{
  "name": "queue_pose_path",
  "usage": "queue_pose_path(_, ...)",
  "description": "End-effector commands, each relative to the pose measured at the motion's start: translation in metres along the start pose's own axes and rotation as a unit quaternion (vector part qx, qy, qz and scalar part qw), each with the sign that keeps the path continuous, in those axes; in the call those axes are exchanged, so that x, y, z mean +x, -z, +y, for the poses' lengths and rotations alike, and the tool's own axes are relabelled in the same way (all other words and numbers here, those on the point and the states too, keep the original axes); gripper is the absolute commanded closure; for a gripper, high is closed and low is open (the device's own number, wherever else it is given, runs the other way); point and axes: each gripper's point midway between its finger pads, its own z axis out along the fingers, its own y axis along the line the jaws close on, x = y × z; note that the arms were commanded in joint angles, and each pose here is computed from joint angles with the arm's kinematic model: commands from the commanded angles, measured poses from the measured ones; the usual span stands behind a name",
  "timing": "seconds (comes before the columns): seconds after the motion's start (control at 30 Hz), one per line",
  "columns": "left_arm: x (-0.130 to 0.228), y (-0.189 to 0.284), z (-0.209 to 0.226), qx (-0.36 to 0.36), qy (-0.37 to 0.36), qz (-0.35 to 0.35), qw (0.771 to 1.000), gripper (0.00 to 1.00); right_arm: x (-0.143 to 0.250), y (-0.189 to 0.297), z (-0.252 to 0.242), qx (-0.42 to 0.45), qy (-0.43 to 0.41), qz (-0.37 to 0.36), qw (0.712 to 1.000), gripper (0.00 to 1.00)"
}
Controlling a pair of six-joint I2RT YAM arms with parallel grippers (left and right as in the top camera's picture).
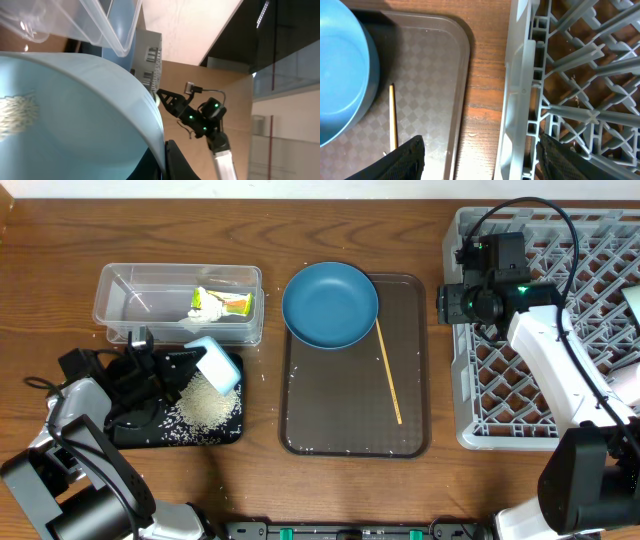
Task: Sort waste into correct bins and load items into the dishwasher rack
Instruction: 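Tilt the white bowl with the left gripper to pour rice onto black tray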
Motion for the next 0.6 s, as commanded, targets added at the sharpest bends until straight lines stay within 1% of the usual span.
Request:
queue_pose_path(0.0, 0.003, 0.001, -0.002, 0.014, 0.025, 0.002, 1.000, 0.94, 0.000, 0.000, -0.005, 0.004, -0.005, 0.000, 1.000, 0.29)
queue_pose_path(0.07, 0.000, 0.001, 0.006, -0.010, 0.018, -0.004, 1.000, 0.94, -0.001, 0.000, -0.005, 0.004, -0.005, 0.000, 1.000, 0.28)
queue_pose_path(0.1, -0.003, 0.003, 0.018, -0.045, 0.015, -0.012, 0.999, 0.94, -0.001, 0.000, -0.005, 0.004, -0.005, -0.001, 1.000, 0.28)
queue_pose_path(0.17, -0.008, 0.008, 0.044, -0.118, 0.054, -0.033, 0.991, 0.94, -0.001, 0.000, -0.005, 0.004, -0.005, -0.001, 1.000, 0.28)
queue_pose_path(0.2, -0.007, 0.009, 0.048, -0.129, 0.078, -0.037, 0.988, 0.94, -0.001, 0.000, -0.005, 0.004, -0.005, 0.000, 1.000, 0.29)
queue_pose_path(0.23, -0.006, 0.007, 0.040, -0.106, 0.074, -0.032, 0.991, 0.94, 0.000, 0.000, -0.005, 0.004, -0.005, 0.001, 1.000, 0.29)
queue_pose_path(0.27, -0.005, 0.004, 0.021, -0.052, 0.033, -0.017, 0.998, 0.94, 0.001, 0.000, -0.005, 0.004, -0.005, 0.002, 1.000, 0.29)
queue_pose_path(0.3, -0.002, 0.003, -0.002, 0.013, -0.017, -0.004, 1.000, 0.94, 0.001, 0.000, -0.005, 0.005, -0.005, 0.003, 1.000, 0.29)
queue_pose_path(0.33, -0.003, 0.003, -0.002, 0.011, -0.021, -0.005, 1.000, 0.94, 0.001, 0.000, -0.005, 0.005, -0.005, 0.004, 1.000, 0.29)
queue_pose_path(0.4, -0.008, 0.006, 0.010, -0.022, -0.022, -0.016, 0.999, 0.94, 0.001, 0.000, -0.005, 0.005, -0.005, 0.004, 1.000, 0.29)
queue_pose_path(0.47, -0.010, 0.008, 0.023, -0.058, 0.013, -0.026, 0.998, 0.94, 0.001, 0.000, -0.005, 0.005, -0.005, 0.004, 1.000, 0.29)
queue_pose_path(0.5, -0.008, 0.007, 0.016, -0.040, 0.014, -0.022, 0.999, 0.94, 0.002, 0.000, -0.005, 0.005, -0.005, 0.004, 1.000, 0.29)
queue_pose_path(0.57, -0.004, 0.006, -0.003, 0.016, -0.026, -0.009, 1.000, 0.94, 0.002, 0.000, -0.005, 0.005, -0.005, 0.004, 1.000, 0.29)
